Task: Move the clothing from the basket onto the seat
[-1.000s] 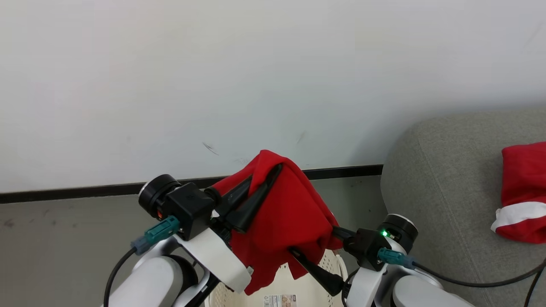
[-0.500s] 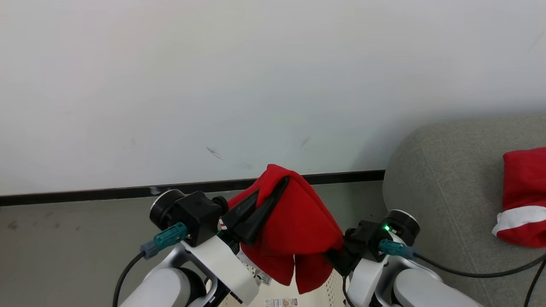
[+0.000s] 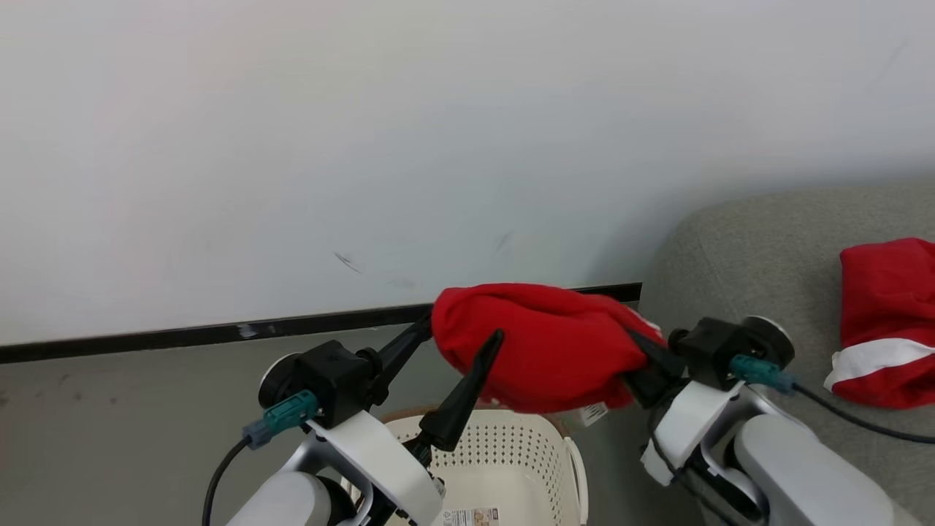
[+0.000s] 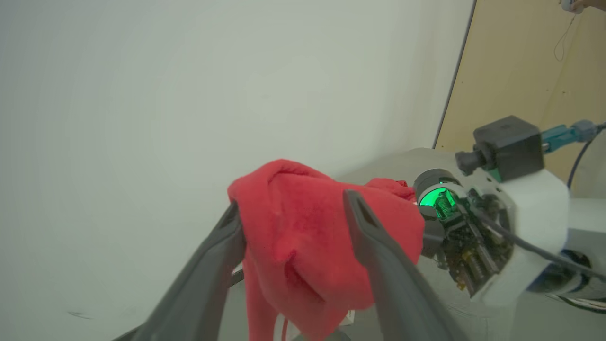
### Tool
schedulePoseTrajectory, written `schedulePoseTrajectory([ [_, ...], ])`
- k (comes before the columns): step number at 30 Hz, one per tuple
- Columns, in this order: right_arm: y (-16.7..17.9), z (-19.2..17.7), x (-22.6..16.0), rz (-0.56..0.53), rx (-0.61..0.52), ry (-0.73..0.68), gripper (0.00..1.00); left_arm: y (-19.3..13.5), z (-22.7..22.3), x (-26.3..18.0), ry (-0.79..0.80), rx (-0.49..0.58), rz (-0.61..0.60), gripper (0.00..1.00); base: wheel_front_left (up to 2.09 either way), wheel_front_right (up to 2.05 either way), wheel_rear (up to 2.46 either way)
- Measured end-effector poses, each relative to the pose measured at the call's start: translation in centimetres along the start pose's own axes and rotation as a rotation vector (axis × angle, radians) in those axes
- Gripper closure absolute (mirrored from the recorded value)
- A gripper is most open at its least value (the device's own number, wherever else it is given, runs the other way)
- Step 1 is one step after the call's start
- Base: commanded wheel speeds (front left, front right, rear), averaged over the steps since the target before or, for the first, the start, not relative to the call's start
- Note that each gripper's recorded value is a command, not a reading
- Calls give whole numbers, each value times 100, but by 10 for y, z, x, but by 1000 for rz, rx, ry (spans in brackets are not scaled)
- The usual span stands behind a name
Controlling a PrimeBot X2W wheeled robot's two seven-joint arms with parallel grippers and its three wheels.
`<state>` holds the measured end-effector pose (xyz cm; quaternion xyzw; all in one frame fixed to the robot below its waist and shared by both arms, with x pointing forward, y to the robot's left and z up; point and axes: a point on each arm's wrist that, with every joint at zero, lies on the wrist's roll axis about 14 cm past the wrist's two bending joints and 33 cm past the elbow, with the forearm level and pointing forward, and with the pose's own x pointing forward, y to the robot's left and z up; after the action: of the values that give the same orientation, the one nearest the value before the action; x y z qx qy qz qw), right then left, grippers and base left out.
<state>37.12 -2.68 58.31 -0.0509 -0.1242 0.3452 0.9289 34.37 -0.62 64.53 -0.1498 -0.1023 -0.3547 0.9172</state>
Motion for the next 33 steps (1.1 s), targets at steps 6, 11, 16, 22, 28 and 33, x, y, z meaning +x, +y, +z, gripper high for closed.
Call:
schedulePoseTrajectory([
  [6,-43,9,-18,-133,-12,-23,100,-8,-13,3,14,-45,-19,0,0,0,0],
  [11,-81,6,-51,-268,-31,-6,100,-21,-24,9,30,-75,-61,0,0,0,0],
  [16,-116,5,-91,-416,-57,14,100,-37,-36,14,52,-97,-116,0,0,0,0],
  [22,-142,-1,-143,-575,-74,52,100,-60,-48,19,72,-127,-189,0,0,0,0],
  [28,-151,-8,-195,-710,-77,92,100,-80,-61,22,99,-146,-256,0,0,0,0],
  [33,-149,-11,-227,-784,-82,119,100,-93,-68,26,107,-161,-301,0,0,0,0],
])
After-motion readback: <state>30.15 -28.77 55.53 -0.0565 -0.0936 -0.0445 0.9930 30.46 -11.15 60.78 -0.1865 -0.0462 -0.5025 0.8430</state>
